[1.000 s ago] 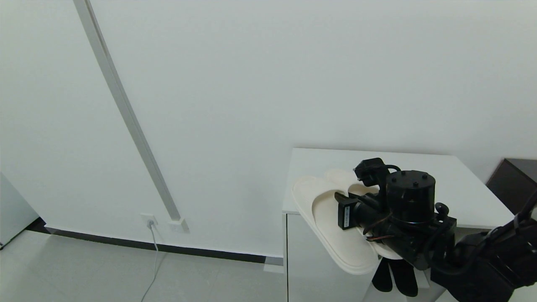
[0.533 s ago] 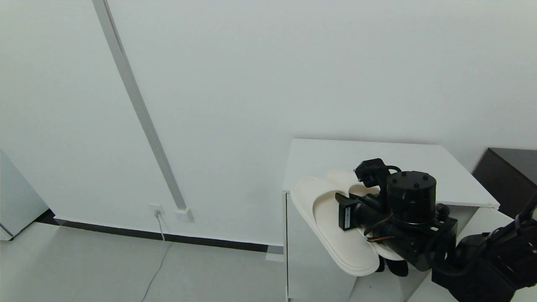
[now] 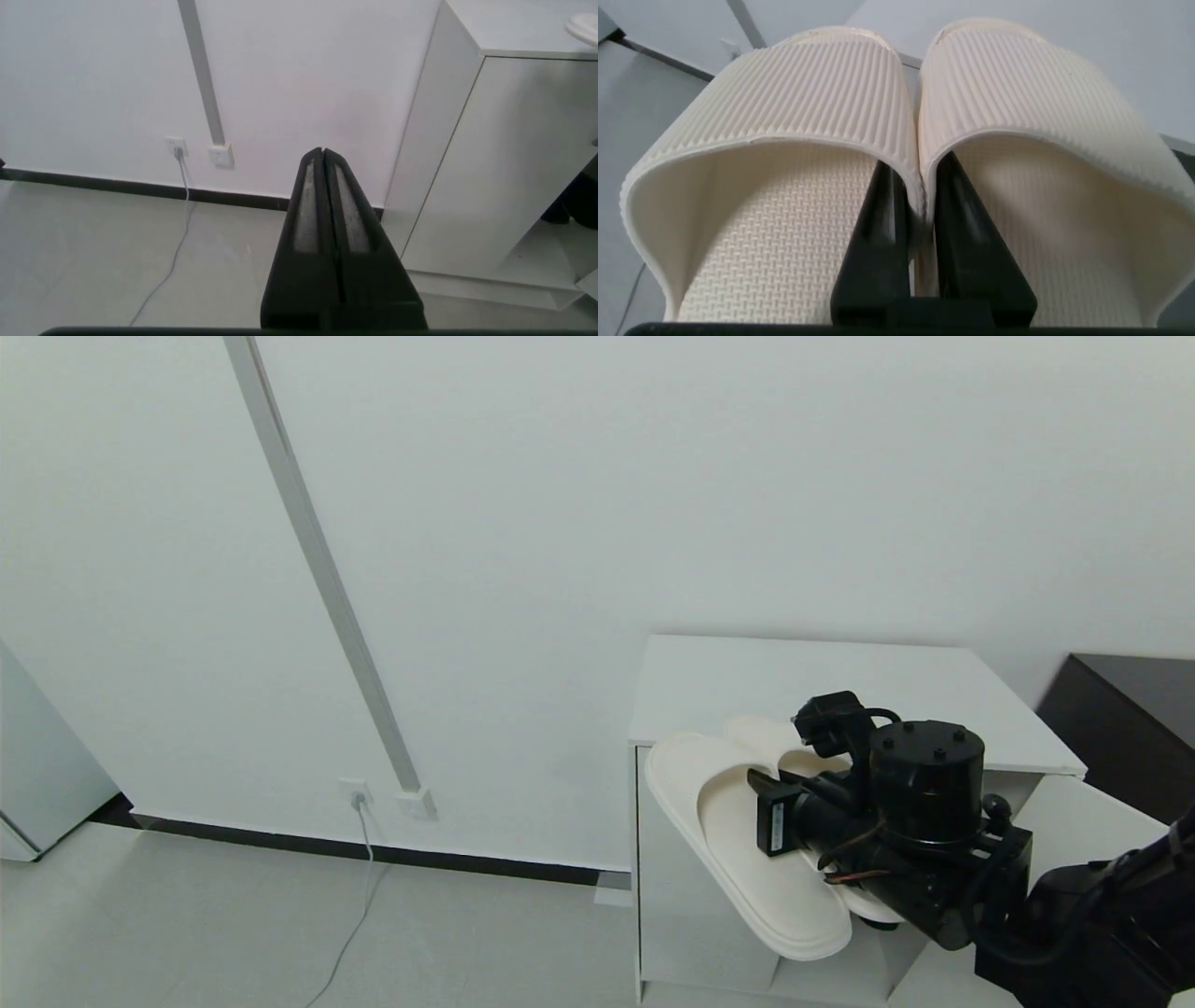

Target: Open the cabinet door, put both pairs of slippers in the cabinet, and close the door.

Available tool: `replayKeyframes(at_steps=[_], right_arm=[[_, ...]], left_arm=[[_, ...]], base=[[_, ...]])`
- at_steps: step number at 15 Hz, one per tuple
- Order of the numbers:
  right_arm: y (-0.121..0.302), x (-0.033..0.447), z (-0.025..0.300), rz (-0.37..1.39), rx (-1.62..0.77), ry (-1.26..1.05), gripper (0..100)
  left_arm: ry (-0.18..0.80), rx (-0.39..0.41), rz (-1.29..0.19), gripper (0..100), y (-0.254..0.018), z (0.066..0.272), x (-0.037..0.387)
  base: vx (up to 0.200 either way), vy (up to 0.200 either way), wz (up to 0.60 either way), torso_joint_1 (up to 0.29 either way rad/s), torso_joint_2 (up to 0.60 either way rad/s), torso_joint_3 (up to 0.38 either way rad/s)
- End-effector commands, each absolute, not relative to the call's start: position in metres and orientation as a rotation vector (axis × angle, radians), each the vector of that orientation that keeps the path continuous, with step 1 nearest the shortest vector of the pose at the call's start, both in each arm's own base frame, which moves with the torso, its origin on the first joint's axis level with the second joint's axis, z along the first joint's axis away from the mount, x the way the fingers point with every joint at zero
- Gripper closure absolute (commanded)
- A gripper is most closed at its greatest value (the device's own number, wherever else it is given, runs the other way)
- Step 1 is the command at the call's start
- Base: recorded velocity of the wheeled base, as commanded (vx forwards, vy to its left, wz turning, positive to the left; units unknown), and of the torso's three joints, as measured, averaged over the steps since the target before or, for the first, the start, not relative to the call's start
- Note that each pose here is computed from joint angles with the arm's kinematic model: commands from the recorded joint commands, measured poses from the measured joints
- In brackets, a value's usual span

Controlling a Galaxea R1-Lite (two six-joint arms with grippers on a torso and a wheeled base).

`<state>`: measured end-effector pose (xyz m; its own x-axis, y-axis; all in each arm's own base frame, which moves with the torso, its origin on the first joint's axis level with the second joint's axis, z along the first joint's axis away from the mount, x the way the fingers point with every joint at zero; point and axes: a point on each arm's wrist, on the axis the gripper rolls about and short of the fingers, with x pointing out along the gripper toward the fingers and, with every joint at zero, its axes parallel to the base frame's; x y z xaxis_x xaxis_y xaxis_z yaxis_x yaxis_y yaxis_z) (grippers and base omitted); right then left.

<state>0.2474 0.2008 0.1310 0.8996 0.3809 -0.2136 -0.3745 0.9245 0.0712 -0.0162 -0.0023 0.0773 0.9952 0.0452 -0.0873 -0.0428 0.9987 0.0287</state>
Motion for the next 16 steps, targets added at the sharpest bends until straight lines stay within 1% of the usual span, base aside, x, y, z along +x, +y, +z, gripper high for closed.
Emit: replayKeyframes(at_steps=[1,6,16], right_arm=[[0.2006,0.2456,0.1314,0.394,0.028,0.227,100],[0.202,0.2441,0.131,0.4,0.027,0.229,100],[0.2023,0.2438,0.131,0.402,0.028,0.229,100]], left_arm=[[0.09,0.027,0.045,100,-0.0023,0.0773,-0.0161],[0.09,0.027,0.046,100,-0.0023,0.0773,-0.0161],[0.09,0.027,0.045,100,-0.0023,0.0773,-0.0161]], base=[[0.0,0.0,0.0,0.0,0.0,0.0],[0.0,0.0,0.0,0.0,0.0,0.0],[0.0,-0.2,0.0,0.001,0.0,0.002]])
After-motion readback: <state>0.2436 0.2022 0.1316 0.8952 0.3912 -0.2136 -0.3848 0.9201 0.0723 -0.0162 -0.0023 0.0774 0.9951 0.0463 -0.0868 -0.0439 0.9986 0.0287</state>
